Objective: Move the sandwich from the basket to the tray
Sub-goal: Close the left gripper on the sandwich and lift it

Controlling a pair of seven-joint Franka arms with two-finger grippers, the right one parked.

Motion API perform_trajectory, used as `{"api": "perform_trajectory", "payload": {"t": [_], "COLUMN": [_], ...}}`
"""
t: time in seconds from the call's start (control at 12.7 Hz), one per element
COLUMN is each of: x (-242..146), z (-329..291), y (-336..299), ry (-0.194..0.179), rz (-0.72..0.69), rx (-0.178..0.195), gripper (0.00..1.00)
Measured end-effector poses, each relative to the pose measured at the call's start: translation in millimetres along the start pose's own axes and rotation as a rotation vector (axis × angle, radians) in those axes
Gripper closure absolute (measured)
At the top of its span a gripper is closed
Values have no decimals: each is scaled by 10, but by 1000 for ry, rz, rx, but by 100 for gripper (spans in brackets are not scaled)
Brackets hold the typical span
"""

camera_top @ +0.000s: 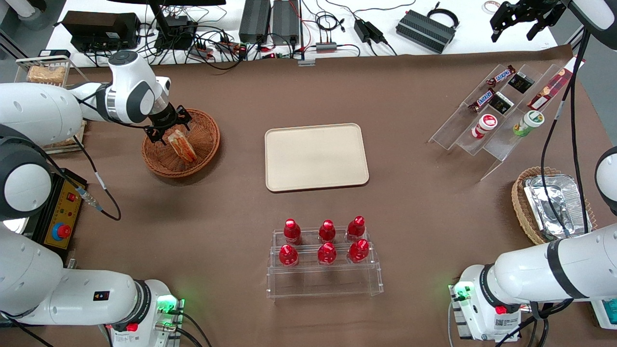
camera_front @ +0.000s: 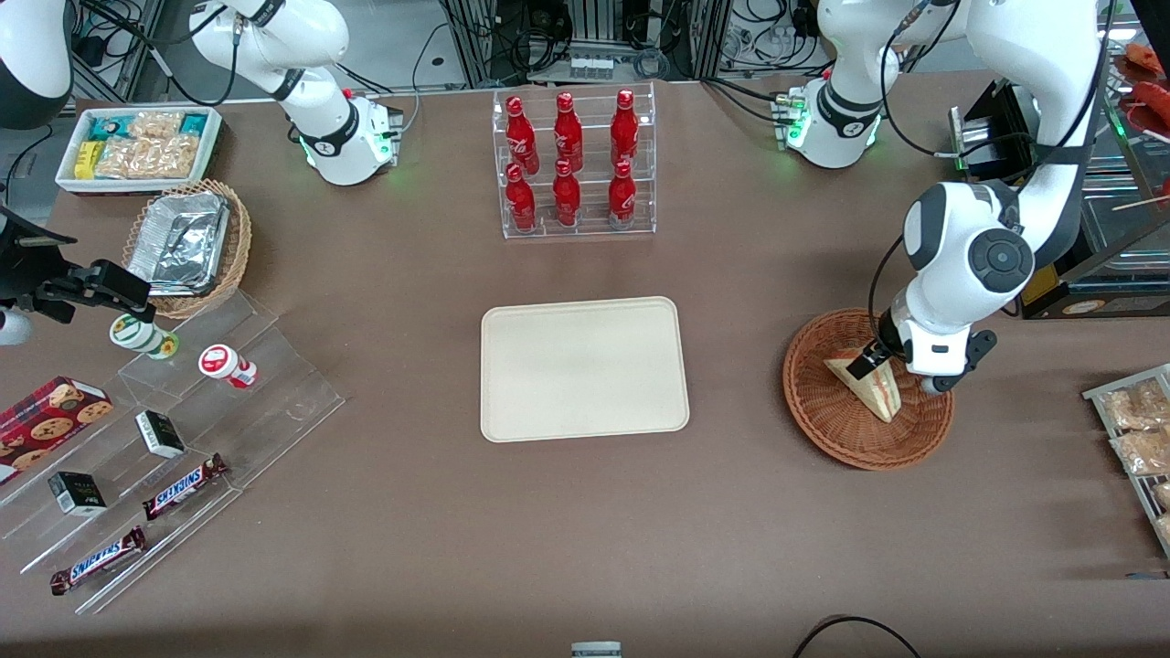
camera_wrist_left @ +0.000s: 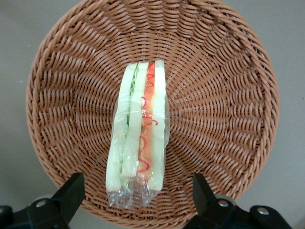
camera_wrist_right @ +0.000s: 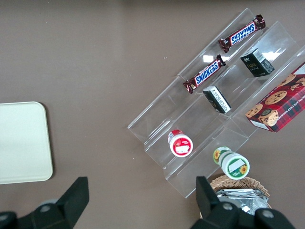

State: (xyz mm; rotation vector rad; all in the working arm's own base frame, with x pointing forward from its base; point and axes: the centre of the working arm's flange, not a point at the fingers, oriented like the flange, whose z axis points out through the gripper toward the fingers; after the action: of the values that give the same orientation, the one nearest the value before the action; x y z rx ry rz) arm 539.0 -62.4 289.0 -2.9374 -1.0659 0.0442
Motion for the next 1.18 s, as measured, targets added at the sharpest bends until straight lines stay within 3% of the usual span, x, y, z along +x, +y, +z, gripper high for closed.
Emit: {"api": "perform_trajectory", "payload": {"t": [0.55,0.94,1.18], "x": [44,47,37], "z": [337,356,325], "y": [2,2,2], "ry": [-11,-3,10], "rz": [-6,7,35], "rx": [6,13,32], "gripper": [0,53,71]}}
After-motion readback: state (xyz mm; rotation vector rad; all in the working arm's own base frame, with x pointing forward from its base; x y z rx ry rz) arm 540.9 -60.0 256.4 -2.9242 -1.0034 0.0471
